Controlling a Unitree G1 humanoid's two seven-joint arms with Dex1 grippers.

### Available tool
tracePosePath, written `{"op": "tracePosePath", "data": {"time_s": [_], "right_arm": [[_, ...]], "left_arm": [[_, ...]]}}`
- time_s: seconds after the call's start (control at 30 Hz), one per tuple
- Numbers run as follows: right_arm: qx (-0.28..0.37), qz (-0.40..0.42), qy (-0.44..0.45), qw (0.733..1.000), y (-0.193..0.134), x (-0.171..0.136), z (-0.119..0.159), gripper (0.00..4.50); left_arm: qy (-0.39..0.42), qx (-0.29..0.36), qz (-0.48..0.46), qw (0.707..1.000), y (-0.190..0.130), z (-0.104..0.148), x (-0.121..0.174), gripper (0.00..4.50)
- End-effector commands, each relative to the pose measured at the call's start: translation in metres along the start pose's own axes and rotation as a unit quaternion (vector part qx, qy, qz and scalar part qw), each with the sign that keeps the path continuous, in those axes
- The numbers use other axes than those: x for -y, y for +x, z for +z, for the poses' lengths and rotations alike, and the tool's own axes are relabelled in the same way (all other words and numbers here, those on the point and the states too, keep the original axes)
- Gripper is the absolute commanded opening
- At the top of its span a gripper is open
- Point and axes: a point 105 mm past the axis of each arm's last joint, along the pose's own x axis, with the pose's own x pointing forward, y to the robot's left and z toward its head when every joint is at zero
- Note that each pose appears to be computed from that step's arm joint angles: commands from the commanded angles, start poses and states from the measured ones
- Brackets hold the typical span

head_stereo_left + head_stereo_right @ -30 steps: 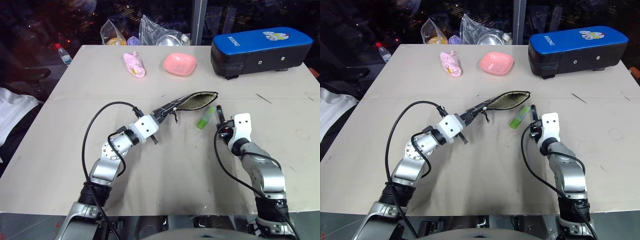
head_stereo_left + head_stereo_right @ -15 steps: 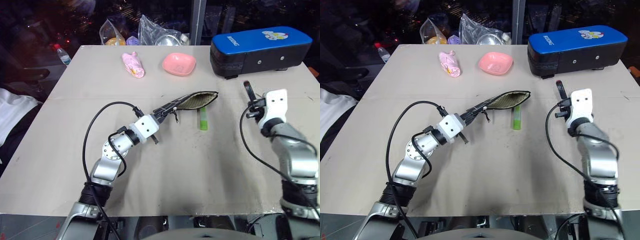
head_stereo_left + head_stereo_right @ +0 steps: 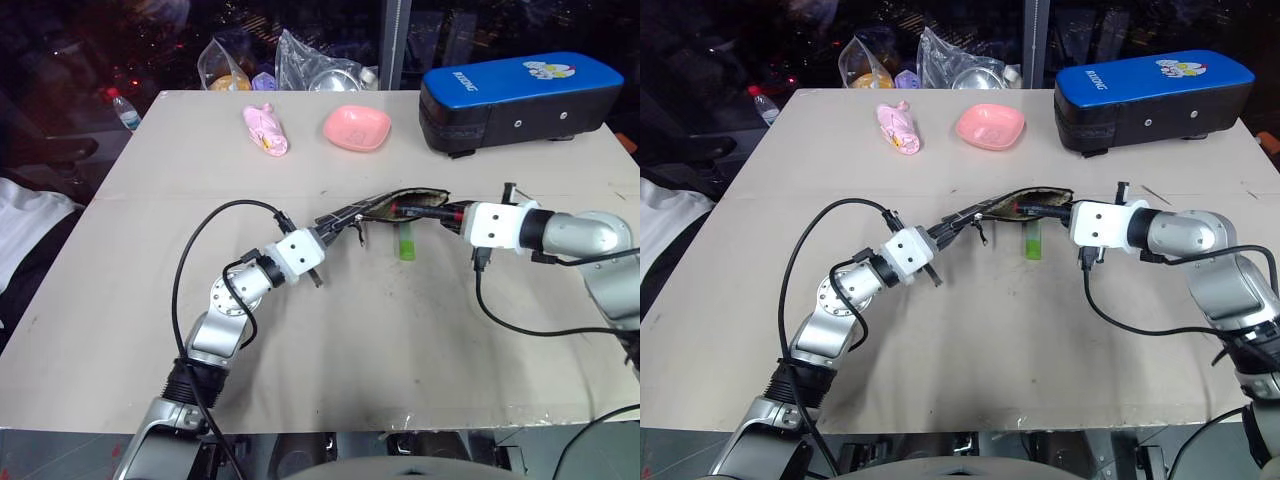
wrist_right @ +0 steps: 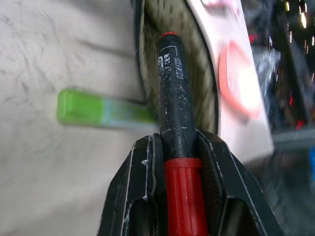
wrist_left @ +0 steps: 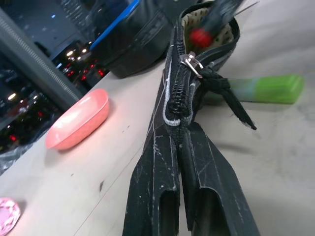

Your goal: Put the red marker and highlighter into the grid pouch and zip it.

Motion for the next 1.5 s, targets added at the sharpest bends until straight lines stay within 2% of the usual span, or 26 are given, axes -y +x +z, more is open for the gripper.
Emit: {"op": "tracePosePath", "data": {"time_s": [0.03,0.33,0.5,0.63,0.67,0.73,0.77,0.9,0.97,1.03,1.17,1.23,1.33,1.5], "right_arm": [[0.015,-0.003,-0.054,0.998,0.009,0.012,0.009,0.32],[0.054,0.032,-0.162,0.985,0.043,0.009,0.023,0.32],[0.104,0.021,-0.181,0.978,0.06,0.01,0.04,0.32],[0.105,0.019,-0.18,0.978,0.062,0.011,0.037,0.32],[0.103,0.016,-0.177,0.979,0.061,0.012,0.034,1.37],[0.104,0.003,-0.163,0.981,0.057,0.017,0.032,2.31],[0.107,-0.013,-0.142,0.984,0.052,0.023,0.032,2.59],[0.112,-0.05,-0.083,0.989,0.032,0.035,0.032,4.45],[0.12,-0.074,-0.026,0.99,0.024,0.037,0.034,4.45],[0.121,-0.113,0.083,0.983,0.015,0.036,0.031,4.45],[0.085,-0.132,0.265,0.951,0.015,0.006,0.022,4.45],[0.069,-0.134,0.336,0.93,0.021,-0.011,0.022,4.45],[0.021,-0.163,0.457,0.874,0.037,-0.037,0.013,4.45],[-0.049,-0.192,0.547,0.813,0.061,-0.067,-0.001,4.45]], "left_arm": [[0.025,0.023,-0.004,0.999,0.002,0.012,-0.003,0.0],[0.033,0.034,-0.011,0.999,0.004,0.017,-0.002,0.0],[0.014,0.027,0.005,1.0,0.001,0.014,-0.005,0.0],[0.006,0.021,0.019,1.0,-0.002,0.01,-0.009,0.0],[0.0,0.02,0.025,0.999,-0.003,0.01,-0.011,0.0],[-0.009,0.016,0.035,0.999,-0.004,0.008,-0.014,0.0],[-0.012,0.013,0.039,0.999,-0.005,0.007,-0.016,0.0],[-0.022,0.006,0.051,0.998,-0.009,0.004,-0.019,0.0],[-0.028,0.006,0.056,0.998,-0.01,0.004,-0.02,0.0],[-0.038,0.007,0.065,0.997,-0.01,0.005,-0.025,0.0],[-0.056,0.008,0.081,0.995,-0.009,0.005,-0.032,0.0],[-0.056,0.008,0.078,0.995,-0.008,0.004,-0.032,0.0],[-0.055,0.009,0.069,0.996,-0.004,0.005,-0.03,0.0],[-0.053,0.011,0.064,0.996,-0.002,0.006,-0.03,0.0]]}}
